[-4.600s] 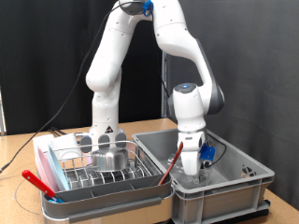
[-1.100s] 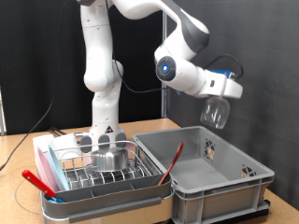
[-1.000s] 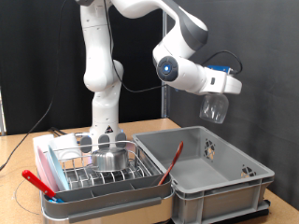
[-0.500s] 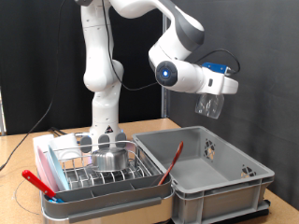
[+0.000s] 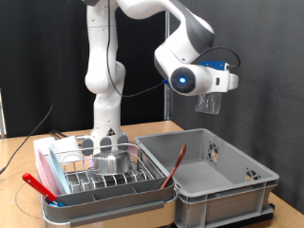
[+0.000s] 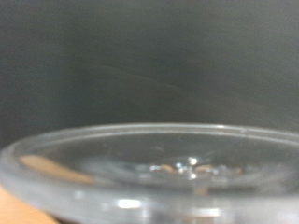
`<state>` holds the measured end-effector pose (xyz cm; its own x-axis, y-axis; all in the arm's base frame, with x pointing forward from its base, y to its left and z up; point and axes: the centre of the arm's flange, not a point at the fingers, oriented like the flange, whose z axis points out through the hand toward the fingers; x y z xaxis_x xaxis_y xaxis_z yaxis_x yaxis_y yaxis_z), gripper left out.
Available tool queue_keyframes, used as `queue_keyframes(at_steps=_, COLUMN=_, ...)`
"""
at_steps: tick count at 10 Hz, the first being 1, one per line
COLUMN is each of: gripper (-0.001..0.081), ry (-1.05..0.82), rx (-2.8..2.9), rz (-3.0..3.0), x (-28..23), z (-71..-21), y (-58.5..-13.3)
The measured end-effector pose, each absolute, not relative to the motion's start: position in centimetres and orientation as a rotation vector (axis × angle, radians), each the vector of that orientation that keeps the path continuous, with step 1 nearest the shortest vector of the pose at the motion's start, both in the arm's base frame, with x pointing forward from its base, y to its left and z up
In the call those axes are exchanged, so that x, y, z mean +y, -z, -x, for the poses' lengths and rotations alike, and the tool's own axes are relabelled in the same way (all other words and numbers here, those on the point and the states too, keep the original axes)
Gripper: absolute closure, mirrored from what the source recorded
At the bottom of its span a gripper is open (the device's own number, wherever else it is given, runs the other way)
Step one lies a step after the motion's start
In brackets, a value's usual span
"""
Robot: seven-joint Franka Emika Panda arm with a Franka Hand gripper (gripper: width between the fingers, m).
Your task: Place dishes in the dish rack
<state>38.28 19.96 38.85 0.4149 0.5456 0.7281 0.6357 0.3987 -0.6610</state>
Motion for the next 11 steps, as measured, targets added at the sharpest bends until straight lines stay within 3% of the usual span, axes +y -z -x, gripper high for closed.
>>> queue_keyframes(at_steps=4, gripper=0.0696, ry=-0.226, rx=-1.431, rz=0.877, x=20.9, z=-38.5, y=-39.5)
queue_keyframes(at_steps=11, gripper=0.0696, ry=-0.332, rx=-1.403, rz=0.796, x=16.4, z=-37.1, y=-39.2)
